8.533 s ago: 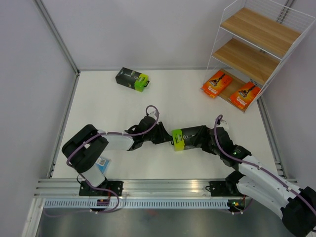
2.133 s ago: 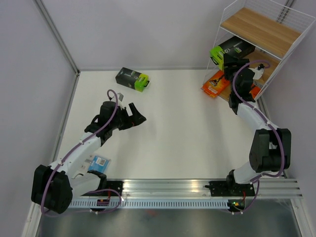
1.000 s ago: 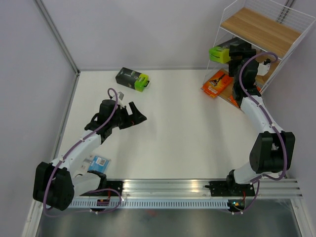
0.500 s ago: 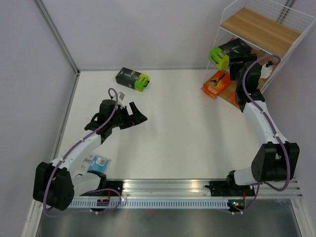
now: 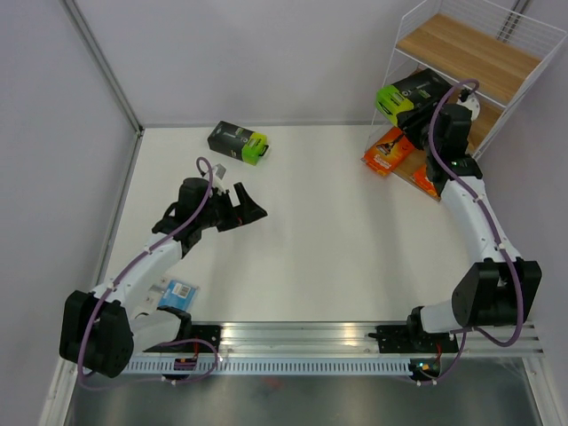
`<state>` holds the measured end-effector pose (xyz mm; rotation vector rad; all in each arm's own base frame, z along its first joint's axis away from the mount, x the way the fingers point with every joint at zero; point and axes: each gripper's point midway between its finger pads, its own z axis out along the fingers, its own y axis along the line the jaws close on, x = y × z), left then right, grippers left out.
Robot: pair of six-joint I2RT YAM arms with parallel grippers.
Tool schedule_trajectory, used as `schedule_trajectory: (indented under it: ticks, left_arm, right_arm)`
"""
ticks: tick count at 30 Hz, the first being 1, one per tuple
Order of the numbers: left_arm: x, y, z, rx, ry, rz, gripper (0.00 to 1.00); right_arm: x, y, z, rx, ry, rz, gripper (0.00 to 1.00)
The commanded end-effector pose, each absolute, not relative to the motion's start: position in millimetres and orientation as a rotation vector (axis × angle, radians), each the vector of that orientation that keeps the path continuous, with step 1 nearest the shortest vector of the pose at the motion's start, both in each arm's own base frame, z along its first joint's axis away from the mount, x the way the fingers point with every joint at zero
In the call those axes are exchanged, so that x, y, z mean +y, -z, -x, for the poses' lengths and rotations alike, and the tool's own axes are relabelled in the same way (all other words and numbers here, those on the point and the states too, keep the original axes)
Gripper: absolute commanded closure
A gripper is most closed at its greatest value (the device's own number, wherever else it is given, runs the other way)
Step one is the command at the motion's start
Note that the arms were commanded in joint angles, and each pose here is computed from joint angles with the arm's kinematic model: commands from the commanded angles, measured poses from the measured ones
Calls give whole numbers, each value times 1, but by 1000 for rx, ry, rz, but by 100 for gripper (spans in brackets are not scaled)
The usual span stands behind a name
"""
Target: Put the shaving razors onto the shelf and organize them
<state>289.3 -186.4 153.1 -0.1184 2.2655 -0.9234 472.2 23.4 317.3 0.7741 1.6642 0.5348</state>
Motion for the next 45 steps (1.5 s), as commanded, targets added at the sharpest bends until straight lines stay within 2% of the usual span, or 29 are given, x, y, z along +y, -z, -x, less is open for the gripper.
schedule_trajectory:
  ticks: [1,3,6,7,8,10,13,21,30,41,45]
  left_arm:
    - [-192,-176,-300,2194,949,41,1]
    - [-192,-175,-301,2195,942,29,1]
    - [-191,-175,-299,2194,938,9,0]
    - [-191,-174,-299,2196,933,9,1]
    - [-190,-175,-298,2194,932,10,0]
    - [-189,-172,-297,2201,920,13,1]
    - [-187,-169,-299,2207,905,13,0]
    - [-184,-170,-305,2209,867,3,0]
    - [-185,-169,-308,2215,862,1,0]
    - [-182,-172,-314,2206,835,19,0]
    - [-182,-173,-317,2204,836,31,0]
  right_arm:
    - [51,-345,-460,1705,-602,-479,48]
    - [59,-345,-466,1735,-589,-341,51]
    - [66,-347,-476,1761,-544,-171,64]
    - [67,-343,-476,1790,-524,-147,73]
    - [69,-340,-481,1806,-512,-127,77]
    - [71,-351,-484,1794,-478,-59,83]
    - [73,-343,-497,1838,-423,14,85]
    - [48,-309,-511,1973,-208,14,83]
    - [28,-309,-510,1983,-69,5,80]
    - [8,-311,-520,1967,81,29,73]
    - [7,-311,-525,1956,83,22,66]
